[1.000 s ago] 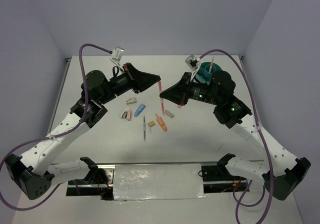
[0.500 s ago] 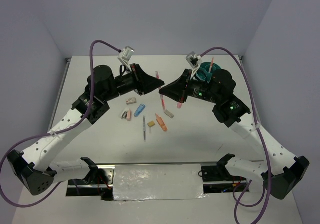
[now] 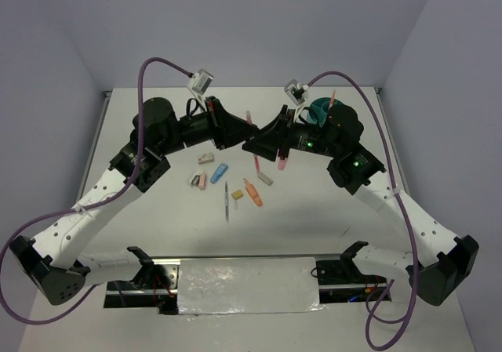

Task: Sort the stationery into containers
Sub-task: Close the pen cap on the pen.

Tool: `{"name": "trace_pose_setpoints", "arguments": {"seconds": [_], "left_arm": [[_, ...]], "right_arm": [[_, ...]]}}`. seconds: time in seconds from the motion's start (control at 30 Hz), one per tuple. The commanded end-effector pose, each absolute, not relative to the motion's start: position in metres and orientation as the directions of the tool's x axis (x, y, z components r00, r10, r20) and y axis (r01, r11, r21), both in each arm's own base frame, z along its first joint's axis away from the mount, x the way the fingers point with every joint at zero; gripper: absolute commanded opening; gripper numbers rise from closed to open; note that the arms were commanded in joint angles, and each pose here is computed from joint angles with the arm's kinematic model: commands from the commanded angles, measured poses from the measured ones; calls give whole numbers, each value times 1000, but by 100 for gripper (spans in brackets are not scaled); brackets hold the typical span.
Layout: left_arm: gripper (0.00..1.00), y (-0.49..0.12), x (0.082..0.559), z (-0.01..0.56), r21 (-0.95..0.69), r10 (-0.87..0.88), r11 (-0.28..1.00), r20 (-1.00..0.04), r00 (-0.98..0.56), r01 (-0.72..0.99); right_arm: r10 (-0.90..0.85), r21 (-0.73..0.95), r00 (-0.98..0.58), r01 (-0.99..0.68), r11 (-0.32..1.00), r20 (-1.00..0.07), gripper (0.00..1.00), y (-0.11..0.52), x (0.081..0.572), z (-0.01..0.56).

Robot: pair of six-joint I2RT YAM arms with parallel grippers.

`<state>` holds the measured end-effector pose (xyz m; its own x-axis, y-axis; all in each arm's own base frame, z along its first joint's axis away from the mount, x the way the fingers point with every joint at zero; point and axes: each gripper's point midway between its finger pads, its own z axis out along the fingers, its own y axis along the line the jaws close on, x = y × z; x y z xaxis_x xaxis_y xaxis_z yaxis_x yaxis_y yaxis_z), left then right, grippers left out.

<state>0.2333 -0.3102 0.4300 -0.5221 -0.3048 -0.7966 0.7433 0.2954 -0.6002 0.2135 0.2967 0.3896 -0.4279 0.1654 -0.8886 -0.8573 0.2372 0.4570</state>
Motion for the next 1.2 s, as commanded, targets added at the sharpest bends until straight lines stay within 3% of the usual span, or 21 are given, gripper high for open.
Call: {"name": "trace_pose_setpoints", "arguments": {"seconds": [0.0,0.03,0.13,0.17,0.23,0.33,0.37,0.47,0.63,0.73,0.83,0.9,1.1,1.17], "left_arm": [[0,-305,212,491,-466,-341,206,-858,-383,860],[0,-306,212,492,-458,-335,205,-863,-378,865],[0,-306,216,491,-455,-331,219,-867,-373,863],[0,-307,217,489,-457,-328,225,-867,-375,861],[0,-307,219,486,-457,-324,237,-869,-374,857],[25,-309,223,481,-463,-313,254,-870,-381,849],[50,-309,224,481,-463,-309,255,-871,-382,849],[77,-305,231,485,-460,-325,296,-873,-365,837],[93,-293,246,487,-482,-345,359,-864,-367,799],[94,-289,252,492,-487,-355,380,-862,-363,786],[86,-287,258,490,-499,-365,381,-855,-370,778],[73,-289,256,490,-506,-362,361,-850,-383,783],[65,-296,246,481,-532,-340,296,-835,-433,793],[54,-296,242,484,-531,-350,273,-832,-431,802]], "right_arm": [[191,415,-384,-895,162,-903,45,302,206,408],[192,416,-386,-896,154,-902,42,303,204,410],[186,408,-381,-903,139,-906,19,306,203,414],[187,406,-379,-904,138,-906,4,306,203,415],[193,405,-377,-905,129,-906,0,305,200,417],[211,401,-372,-909,112,-904,0,305,196,421],[213,400,-371,-909,116,-904,0,304,197,421],[212,394,-362,-910,129,-908,0,303,198,421],[185,394,-366,-907,148,-912,0,302,198,414],[179,397,-369,-905,154,-912,0,300,196,411],[175,393,-367,-907,151,-914,0,299,195,412],[179,391,-364,-907,156,-914,0,299,195,413],[176,397,-368,-900,180,-913,0,300,201,415],[178,397,-367,-898,189,-913,0,300,203,418]]}}
